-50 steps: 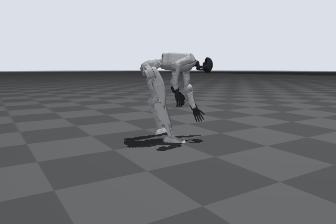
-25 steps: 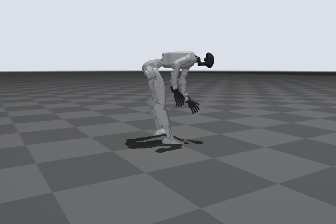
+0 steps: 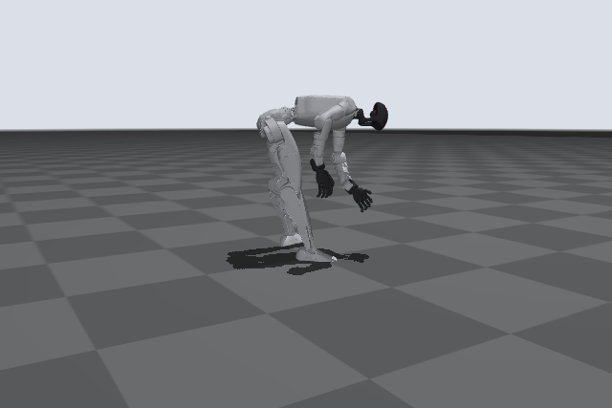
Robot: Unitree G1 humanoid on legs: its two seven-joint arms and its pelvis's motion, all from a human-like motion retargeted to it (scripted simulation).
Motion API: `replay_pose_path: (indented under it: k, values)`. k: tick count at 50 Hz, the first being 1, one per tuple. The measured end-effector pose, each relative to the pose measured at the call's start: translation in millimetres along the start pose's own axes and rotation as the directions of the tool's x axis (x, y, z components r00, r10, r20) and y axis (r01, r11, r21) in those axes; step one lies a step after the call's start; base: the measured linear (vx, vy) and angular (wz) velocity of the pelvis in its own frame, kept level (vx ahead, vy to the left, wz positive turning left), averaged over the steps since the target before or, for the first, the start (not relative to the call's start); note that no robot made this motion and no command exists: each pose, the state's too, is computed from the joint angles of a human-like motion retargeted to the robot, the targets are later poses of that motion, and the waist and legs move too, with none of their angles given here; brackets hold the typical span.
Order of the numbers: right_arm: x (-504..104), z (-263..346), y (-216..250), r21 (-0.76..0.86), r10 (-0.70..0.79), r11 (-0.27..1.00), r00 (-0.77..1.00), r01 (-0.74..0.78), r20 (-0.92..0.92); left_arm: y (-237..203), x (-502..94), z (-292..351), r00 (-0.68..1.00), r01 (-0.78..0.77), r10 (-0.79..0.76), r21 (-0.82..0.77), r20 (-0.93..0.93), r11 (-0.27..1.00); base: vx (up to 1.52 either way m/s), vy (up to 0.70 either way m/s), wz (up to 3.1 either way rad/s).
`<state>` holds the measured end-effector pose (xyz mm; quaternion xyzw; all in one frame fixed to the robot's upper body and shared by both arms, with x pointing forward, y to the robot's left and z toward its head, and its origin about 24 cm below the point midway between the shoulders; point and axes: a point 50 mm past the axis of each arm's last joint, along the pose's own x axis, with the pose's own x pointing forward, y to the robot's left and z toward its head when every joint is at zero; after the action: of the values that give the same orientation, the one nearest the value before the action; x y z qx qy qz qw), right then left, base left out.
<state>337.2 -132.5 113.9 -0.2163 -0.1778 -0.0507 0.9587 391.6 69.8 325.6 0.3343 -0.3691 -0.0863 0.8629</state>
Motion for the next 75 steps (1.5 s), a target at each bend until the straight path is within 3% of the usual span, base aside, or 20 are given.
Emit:
replay_pose_path:
  k: [7, 12, 15, 18, 20, 23, 26, 30, 36, 40, 42, 45, 50, 53, 55, 57, 60, 63, 69, 75]
  values:
    - [-7.6, -2.3, -5.2, 0.088, -0.030, 0.996, 0.999, 0.033, -0.031, -59.2, -77.2, 0.3, 0.955, 0.268, -0.234, -0.196, 0.180, 0.943, 0.00, 0.04, -0.19]
    - [-6.7, -5.1, -14.8, 0.072, -0.095, 0.992, 0.994, 0.099, -0.058, -35.8, -121.2, -47.5, 0.991, -0.116, 0.066, -0.492, -0.117, 0.863, 0.06, 0.02, -0.43]
    - [-10.2, -11.9, -20.4, 0.046, -0.085, 0.995, 0.994, 0.088, -0.067, -18.8, -162.8, -98.6, 0.880, -0.443, 0.248, -0.512, -0.406, 0.736, 0.00, 0.05, 0.11]
    - [-6.2, -14.7, -16.8, -0.089, -0.105, 0.991, 0.993, 0.099, -0.057, 15.6, -208.3, -147.8, 0.517, -0.838, 0.479, -0.305, -0.710, 0.453, 0.08, 0.11, -0.51]
    - [-2.4, -10.9, -12.8, -0.129, -0.058, 0.990, 0.998, 0.054, -0.029, 32.1, -239.9, -172.2, 0.289, -0.940, 0.533, -0.131, -0.795, 0.315, 0.01, 0.15, -0.08]
    - [11.5, -0.4, -4.9, -0.263, 0.039, 0.964, 0.999, -0.028, 0.036, 53.9, -283.8, -198.4, 0.066, -0.972, 0.539, 0.068, -0.840, 0.226, -0.01, 0.16, 0.03]
    - [31.8, 19.5, 6.8, -0.446, 0.135, 0.893, 0.982, -0.062, 0.134, 65.8, -321.9, -212.9, -0.011, -0.936, 0.511, 0.188, -0.859, 0.296, -0.02, 0.13, 0.17]
    - [62.4, 57.5, 19.0, -0.663, 0.229, 0.749, 0.934, 0.011, 0.275, 61.3, -347.5, -217.3, 0.049, -0.844, 0.465, 0.212, -0.884, 0.493, -0.02, 0.09, 0.33]
    - [112.0, 123.9, 1.7, -0.857, 0.314, 0.457, 0.858, 0.239, 0.407, 14.3, -329.5, -205.2, 0.345, -0.733, 0.297, -0.058, -0.890, 0.678, -0.07, 0.05, 0.55]
    - [138.0, 158.0, -25.0, -0.928, 0.346, 0.116, 0.862, 0.353, 0.371, -20.6, -318.9, -191.6, 0.411, -0.768, 0.188, -0.227, -0.892, 0.599, 0.04, 0.01, 0.35]
    - [148.7, 174.7, -43.0, -0.938, 0.319, 0.051, 0.885, 0.342, 0.340, -38.5, -314.2, -182.0, 0.527, -0.670, 0.095, -0.345, -0.844, 0.657, -0.04, -0.01, 0.32]
    - [160.9, 190.5, -85.2, -0.941, 0.181, -0.080, 0.933, 0.329, 0.311, -61.2, -316.9, -172.6, 0.520, -0.694, 0.015, -0.413, -0.854, 0.590, 0.10, -0.04, 0.40]
    - [161.7, 199.5, -169.5, -0.952, -0.128, -0.015, 0.943, 0.307, 0.306, -91.2, -335.4, -158.5, 0.527, -0.661, -0.123, -0.497, -0.841, 0.562, 0.00, -0.08, -0.07]
    - [154.0, 188.3, -210.1, -0.942, -0.283, 0.124, 0.921, 0.313, 0.269, -93.5, -352.7, -155.8, 0.499, -0.680, -0.155, -0.496, -0.852, 0.539, 0.03, -0.07, -0.29]
    - [145.7, 174.8, -237.0, -0.909, -0.395, 0.250, 0.892, 0.332, 0.217, -95.3, -367.3, -157.2, 0.413, -0.848, -0.151, -0.439, -0.898, 0.297, 0.06, -0.04, -0.25]
    - [139.5, 167.4, -253.8, -0.832, -0.461, 0.401, 0.869, 0.384, 0.179, -86.7, -376.9, -158.1, 0.486, -0.651, -0.172, -0.486, -0.857, 0.583, 0.00, 0.00, 0.00]
    - [131.5, 153.3, -270.1, -0.655, -0.562, 0.590, 0.822, 0.472, 0.086, -72.2, -390.3, -162.7, 0.461, -0.641, -0.125, -0.427, -0.879, 0.637, 0.08, 0.04, -0.28]
    - [123.9, 143.6, -282.1, -0.515, -0.650, 0.637, 0.759, 0.573, 0.041, -68.2, -399.3, -165.1, 0.405, -0.699, -0.070, -0.358, -0.911, 0.619, 0.07, 0.10, -0.32]
    - [131.3, 126.6, -246.8, -0.405, -0.637, 0.690, 0.769, 0.600, 0.052, -72.9, -406.0, -164.9, 0.339, -0.770, -0.022, -0.291, -0.941, 0.568, 0.04, 0.12, -0.23]
    - [142.8, 114.7, -154.1, -0.546, -0.371, 0.739, 0.915, 0.395, 0.160, -86.2, -396.9, -159.5, 0.370, -0.777, -0.064, -0.346, -0.927, 0.527, 0.00, -0.02, 0.08]
